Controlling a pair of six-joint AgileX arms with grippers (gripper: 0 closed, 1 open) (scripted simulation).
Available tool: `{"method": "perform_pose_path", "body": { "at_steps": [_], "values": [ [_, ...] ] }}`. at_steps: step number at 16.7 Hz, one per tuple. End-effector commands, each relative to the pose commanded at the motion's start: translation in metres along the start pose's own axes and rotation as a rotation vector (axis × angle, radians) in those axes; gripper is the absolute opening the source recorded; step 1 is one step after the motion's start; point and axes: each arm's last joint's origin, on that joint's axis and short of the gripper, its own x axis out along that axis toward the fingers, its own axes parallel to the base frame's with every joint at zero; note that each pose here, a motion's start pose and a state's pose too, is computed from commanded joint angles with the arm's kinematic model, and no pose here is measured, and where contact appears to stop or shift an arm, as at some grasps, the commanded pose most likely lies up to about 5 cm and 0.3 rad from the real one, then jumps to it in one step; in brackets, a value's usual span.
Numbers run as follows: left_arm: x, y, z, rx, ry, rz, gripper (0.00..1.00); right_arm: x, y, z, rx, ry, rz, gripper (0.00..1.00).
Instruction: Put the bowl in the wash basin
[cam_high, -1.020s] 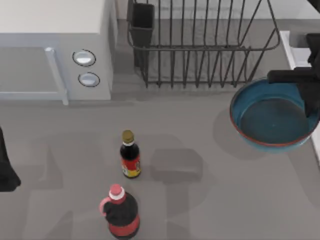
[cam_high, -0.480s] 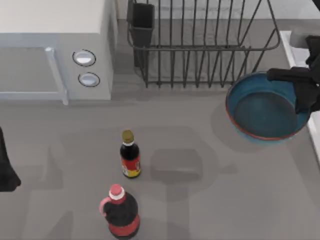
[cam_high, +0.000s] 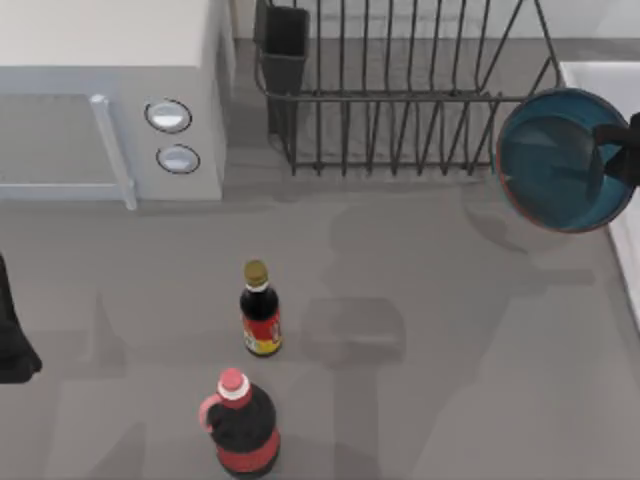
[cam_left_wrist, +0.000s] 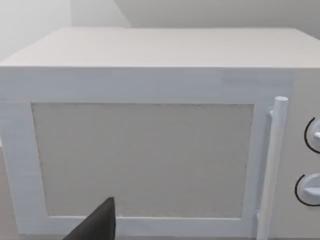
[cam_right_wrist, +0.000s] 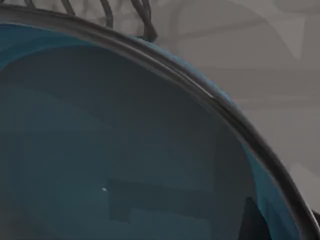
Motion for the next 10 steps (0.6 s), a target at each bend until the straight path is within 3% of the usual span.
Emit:
{"method": "perform_pose_path", "body": {
  "at_steps": [5,10],
  "values": [
    [0.000,0.000,0.000,0.000,0.000,0.000,1.00,-0.013,-0.066,-0.011,-0.080,-0.403,0.033,0.00],
    [0.000,0.000,0.000,0.000,0.000,0.000,1.00,-0.052,-0.109,-0.024,-0.192,-0.729,-0.055,0.00]
  ]
}}
